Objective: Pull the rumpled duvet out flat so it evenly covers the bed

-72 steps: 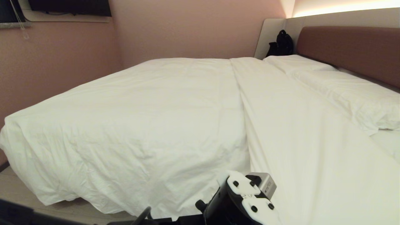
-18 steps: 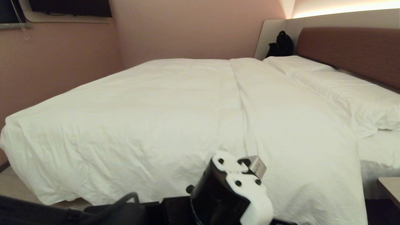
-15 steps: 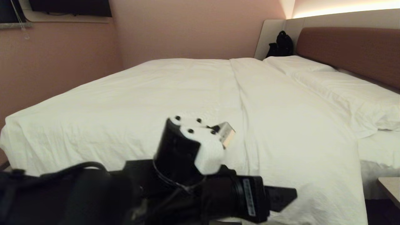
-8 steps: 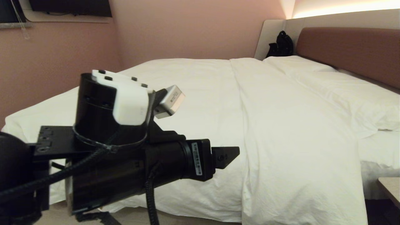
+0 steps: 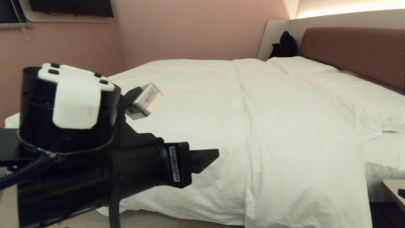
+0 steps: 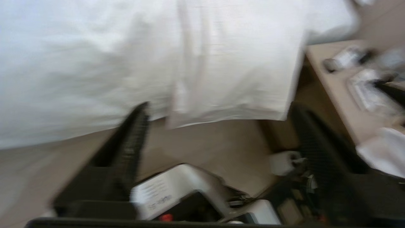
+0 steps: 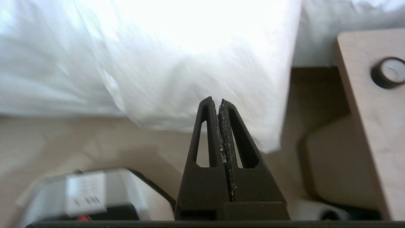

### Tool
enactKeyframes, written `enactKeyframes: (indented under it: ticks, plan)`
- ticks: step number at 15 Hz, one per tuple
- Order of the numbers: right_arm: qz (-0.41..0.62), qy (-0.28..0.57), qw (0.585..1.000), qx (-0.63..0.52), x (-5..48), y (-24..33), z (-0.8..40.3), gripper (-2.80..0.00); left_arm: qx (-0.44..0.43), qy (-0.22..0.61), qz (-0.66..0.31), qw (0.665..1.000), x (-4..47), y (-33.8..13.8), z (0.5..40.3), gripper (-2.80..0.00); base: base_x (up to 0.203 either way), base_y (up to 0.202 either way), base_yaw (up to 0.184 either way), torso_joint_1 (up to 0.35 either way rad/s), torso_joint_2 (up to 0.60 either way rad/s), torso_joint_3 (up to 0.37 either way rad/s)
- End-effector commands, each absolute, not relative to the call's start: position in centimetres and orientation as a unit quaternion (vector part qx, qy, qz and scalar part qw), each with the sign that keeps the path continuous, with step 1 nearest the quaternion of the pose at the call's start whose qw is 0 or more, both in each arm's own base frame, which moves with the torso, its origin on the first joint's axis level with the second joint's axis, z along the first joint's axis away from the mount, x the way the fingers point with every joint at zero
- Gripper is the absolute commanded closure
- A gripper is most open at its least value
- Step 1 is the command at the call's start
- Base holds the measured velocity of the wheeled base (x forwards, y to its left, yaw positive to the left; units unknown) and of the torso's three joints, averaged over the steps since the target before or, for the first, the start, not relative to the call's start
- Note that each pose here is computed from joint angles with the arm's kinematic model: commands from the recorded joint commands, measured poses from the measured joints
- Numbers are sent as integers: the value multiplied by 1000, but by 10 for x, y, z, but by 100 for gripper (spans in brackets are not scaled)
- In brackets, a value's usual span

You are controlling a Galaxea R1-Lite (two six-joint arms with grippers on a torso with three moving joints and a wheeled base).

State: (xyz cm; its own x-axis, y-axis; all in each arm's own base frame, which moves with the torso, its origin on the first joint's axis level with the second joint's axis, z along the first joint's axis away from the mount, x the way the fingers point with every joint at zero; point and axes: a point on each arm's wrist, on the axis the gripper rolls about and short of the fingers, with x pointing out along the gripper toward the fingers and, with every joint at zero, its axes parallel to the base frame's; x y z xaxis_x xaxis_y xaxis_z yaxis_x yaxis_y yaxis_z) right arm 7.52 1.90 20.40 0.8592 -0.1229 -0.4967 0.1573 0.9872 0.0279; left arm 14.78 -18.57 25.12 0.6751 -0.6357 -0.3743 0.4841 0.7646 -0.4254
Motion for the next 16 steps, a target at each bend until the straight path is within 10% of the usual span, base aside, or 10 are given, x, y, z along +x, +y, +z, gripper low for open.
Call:
enactKeyframes:
  ticks: [1, 16]
  plan:
    - [-72, 231, 969, 48, 80, 21, 209, 0, -139, 229, -276, 923, 141, -174, 259, 0, 0, 0, 0, 0, 0, 0]
    - [-73, 234, 968, 48, 66, 15, 195, 0, -99, 93, 8, 991, 80, -35, 296, 0, 0, 0, 0, 0, 0, 0]
